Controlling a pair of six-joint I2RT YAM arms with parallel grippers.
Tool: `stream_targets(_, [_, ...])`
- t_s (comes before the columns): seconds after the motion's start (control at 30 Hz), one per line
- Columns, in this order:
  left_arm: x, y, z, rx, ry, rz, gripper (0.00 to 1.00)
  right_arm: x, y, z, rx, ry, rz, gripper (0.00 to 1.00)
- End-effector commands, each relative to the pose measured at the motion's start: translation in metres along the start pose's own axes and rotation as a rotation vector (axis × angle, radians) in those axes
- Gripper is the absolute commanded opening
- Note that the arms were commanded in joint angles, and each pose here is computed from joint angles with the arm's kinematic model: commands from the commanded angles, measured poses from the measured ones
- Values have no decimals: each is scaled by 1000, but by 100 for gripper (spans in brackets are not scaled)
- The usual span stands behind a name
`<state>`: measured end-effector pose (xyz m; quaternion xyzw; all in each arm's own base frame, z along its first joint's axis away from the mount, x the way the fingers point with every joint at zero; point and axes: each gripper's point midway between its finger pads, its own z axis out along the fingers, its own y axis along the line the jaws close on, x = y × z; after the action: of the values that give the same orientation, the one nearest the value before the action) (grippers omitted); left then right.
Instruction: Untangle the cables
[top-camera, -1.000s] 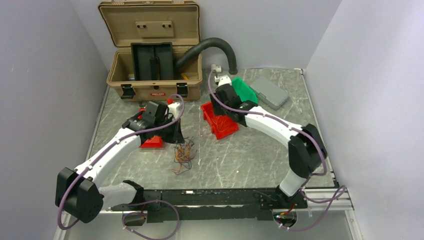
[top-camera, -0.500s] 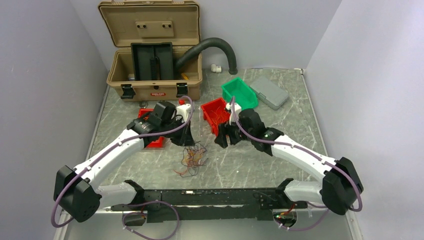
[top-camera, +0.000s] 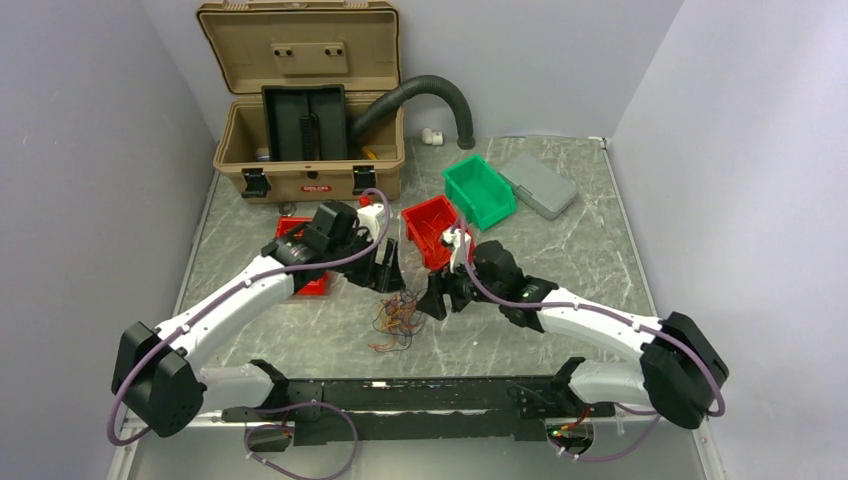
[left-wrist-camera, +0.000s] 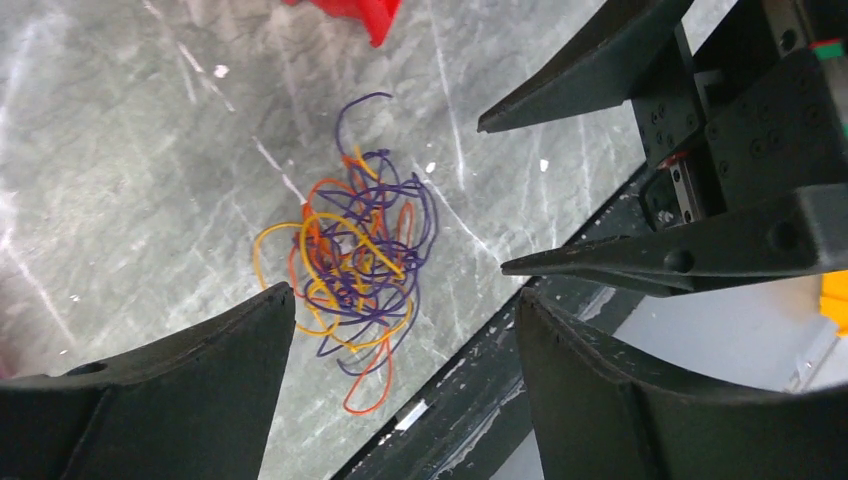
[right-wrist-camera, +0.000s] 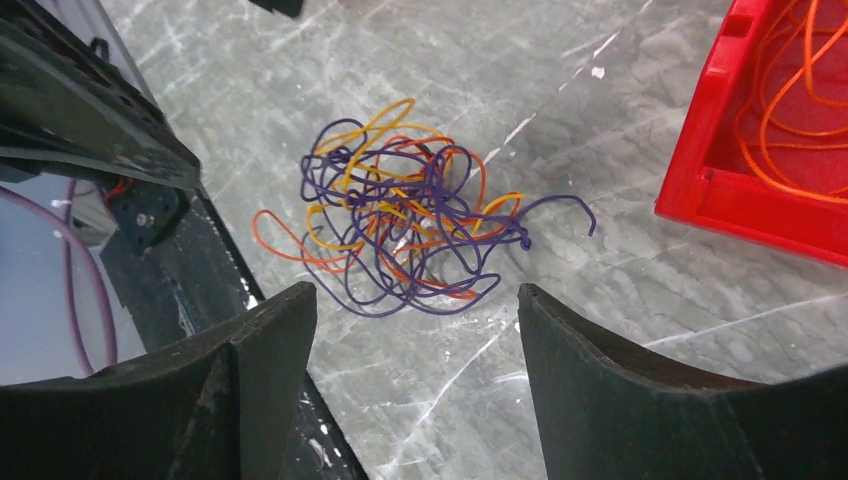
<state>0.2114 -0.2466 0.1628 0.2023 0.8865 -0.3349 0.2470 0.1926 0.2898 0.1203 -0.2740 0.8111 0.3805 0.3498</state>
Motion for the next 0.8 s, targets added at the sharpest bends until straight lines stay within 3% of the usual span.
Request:
stream_targets(0.0, [-5,13,-11,-107,-46,1,83,-23,2,16,5,-63,-44,75])
stream_targets(0.4, [20,28,1,-141,25,-66,72,-15,-6,54,40,-12,-73,60])
stream_targets(0.47, [19,25,5,-122,36,-69,70,-17,-8,60,57,-11,-67,49])
stream_targets(0.53, [16,26,8,-122,38,-75,69,-18,-6,61,58,-17,-68,22])
stream_targets(0.6, [14,29,12,-133,47,-85,67,-20,-5,54,67,-48,-63,3])
stream_targets(0.77, [8,32,22,-123,65,-115,63,-17,-7,28,99,-114,-45,0])
